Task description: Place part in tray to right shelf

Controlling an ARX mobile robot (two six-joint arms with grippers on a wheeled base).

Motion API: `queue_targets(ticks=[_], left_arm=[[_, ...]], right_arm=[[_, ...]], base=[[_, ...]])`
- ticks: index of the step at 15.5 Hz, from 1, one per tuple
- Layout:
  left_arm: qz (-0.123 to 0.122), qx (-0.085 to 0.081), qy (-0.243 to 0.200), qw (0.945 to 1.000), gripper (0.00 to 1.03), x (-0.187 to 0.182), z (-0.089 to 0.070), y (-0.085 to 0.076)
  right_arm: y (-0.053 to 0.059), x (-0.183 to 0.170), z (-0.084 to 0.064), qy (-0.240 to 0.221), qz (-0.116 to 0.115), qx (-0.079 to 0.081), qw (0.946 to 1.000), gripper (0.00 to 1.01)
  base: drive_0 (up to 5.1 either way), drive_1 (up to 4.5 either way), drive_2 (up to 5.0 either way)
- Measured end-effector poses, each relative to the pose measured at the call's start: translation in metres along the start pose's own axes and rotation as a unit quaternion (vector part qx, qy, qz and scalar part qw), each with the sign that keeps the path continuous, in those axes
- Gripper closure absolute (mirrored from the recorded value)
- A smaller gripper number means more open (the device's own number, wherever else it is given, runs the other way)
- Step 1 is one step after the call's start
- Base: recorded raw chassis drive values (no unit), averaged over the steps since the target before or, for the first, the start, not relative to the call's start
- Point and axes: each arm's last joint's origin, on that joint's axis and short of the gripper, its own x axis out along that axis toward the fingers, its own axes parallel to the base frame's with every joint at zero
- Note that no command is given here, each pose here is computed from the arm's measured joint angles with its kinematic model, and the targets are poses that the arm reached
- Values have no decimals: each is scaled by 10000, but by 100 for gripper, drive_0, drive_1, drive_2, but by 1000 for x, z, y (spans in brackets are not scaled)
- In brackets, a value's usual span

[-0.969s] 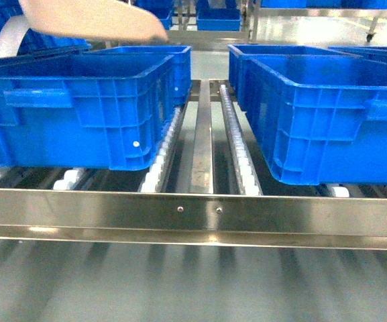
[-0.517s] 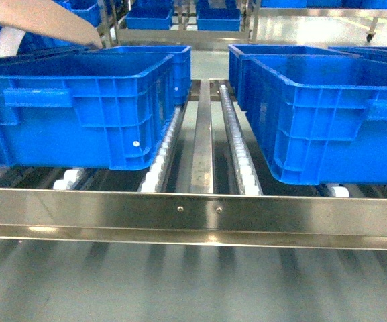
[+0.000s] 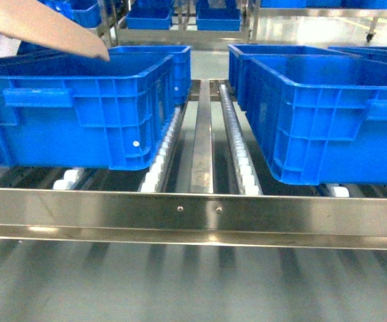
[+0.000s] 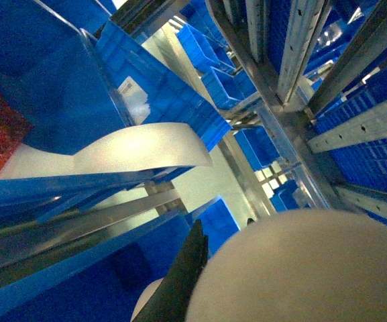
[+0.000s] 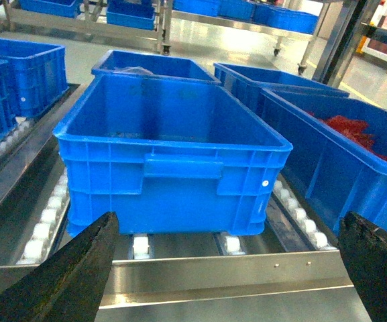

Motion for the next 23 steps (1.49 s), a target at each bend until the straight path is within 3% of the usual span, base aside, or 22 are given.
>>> queue_targets(ticks=[4,7,10,12,13,14,15,16,17,18,19,20,21,22,23], left_arm=[[-62,23,-38,10000,90,-2,2,-2],[-200,-64,-64,9998,90,-7,9,-9],[-388,-350,-28,9986,90,-21,21,-10],[-587,-718,87,9957,90,-56,32,-1],[-744,-936,107,9928,90,-85,46,8],[-944,-1024,119,9902,90,-107,57,12],[-1090,-971,228,9890,90,-139,66,19],[-1158,-791,341,9895,90,-166,70,28],[-1415,-369,638,9872,90,-204,68,41],[-1823,149,966,9784,90,-244,66,60],[-2062,369,1029,9724,90,-260,67,66],[-2043,939,1193,9671,90,-264,76,63],[-2063,1810,1323,9525,90,-266,79,65],[-2049,2721,1481,9285,90,-273,71,79],[-2173,3477,1674,8966,90,-284,50,97]], right_arm=[[0,0,0,1,2,-1,10000,3],[0,0,0,3,2,-2,10000,3],[0,0,0,1,2,-1,10000,3],[0,0,0,0,0,0,10000,3],[0,0,0,1,2,-1,10000,3],[0,0,0,0,0,0,10000,3],[0,0,0,3,2,-2,10000,3],[0,0,0,3,0,-2,10000,3],[0,0,0,-2,2,1,10000,3],[0,0,0,3,2,-2,10000,3],[-3,0,1,-230,235,226,9992,9],[-7,-3,-3,-360,585,437,9967,19],[-11,-6,-10,-395,780,545,9947,28],[-14,-9,-20,-355,900,600,9935,39],[-16,-11,-29,-266,1006,614,9927,52]], base=[[0,0,0],[0,0,0],[0,0,0],[0,0,0],[0,0,0],[0,0,0],[0,0,0],[0,0,0],[0,0,0],[0,0,0],[0,0,0],[0,0,0],[0,0,0],[0,0,0],[0,0,0]])
